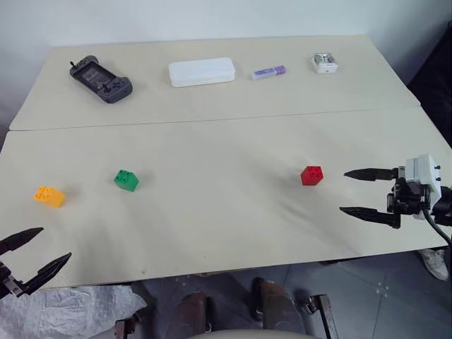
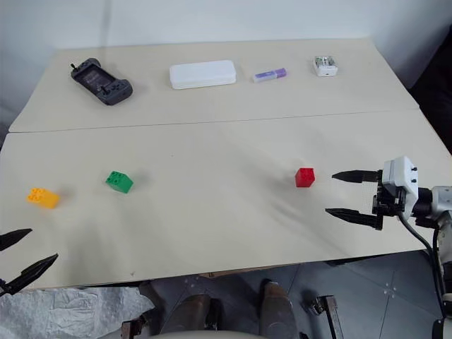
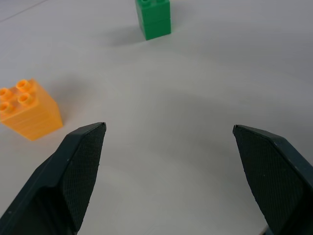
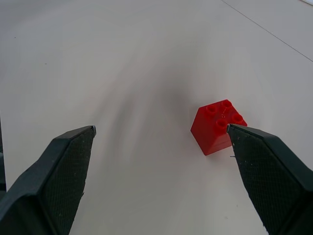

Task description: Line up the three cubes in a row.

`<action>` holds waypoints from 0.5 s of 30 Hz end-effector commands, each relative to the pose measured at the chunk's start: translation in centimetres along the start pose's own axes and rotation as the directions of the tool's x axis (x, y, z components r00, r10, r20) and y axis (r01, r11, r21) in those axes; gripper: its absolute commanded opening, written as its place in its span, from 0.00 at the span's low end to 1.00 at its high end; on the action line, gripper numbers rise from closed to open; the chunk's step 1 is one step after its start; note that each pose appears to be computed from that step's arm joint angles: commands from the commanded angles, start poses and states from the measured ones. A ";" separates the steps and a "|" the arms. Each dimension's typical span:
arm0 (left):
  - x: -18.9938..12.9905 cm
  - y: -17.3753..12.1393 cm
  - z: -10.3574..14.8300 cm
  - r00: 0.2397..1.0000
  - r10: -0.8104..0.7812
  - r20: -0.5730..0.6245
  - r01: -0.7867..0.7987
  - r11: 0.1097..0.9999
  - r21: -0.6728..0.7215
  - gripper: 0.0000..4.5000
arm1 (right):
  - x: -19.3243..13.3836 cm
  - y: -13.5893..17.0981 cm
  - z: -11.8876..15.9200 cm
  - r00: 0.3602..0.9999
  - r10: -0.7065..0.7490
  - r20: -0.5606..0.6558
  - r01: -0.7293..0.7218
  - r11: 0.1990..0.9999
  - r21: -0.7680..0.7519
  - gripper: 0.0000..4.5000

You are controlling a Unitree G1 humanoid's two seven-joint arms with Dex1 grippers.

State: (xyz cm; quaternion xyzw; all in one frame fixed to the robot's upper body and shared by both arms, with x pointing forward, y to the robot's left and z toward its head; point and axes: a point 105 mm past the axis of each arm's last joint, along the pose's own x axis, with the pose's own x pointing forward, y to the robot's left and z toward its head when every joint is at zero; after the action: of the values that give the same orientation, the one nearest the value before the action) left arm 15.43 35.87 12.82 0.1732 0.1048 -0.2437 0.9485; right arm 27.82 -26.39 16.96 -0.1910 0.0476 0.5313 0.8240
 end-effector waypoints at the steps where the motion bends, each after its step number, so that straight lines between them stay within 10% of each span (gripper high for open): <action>1: -0.5 0.3 0.6 0.999 0.028 0.025 -0.029 0.999 0.023 0.98 | -0.2 -0.2 0.7 1.000 -0.005 0.020 0.006 0.999 -0.037 1.00; 15: 8.4 -9.1 6.5 0.858 -0.469 0.209 0.462 0.883 0.086 0.98 | -8.0 -2.2 -0.7 0.838 -0.532 0.120 0.533 0.846 0.024 1.00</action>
State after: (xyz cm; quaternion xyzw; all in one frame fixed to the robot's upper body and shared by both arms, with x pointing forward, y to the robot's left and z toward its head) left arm 18.94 23.49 13.69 0.1055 0.0421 -0.4643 0.8784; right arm 27.17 -32.68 18.09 -0.1578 -0.0294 0.3348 0.9285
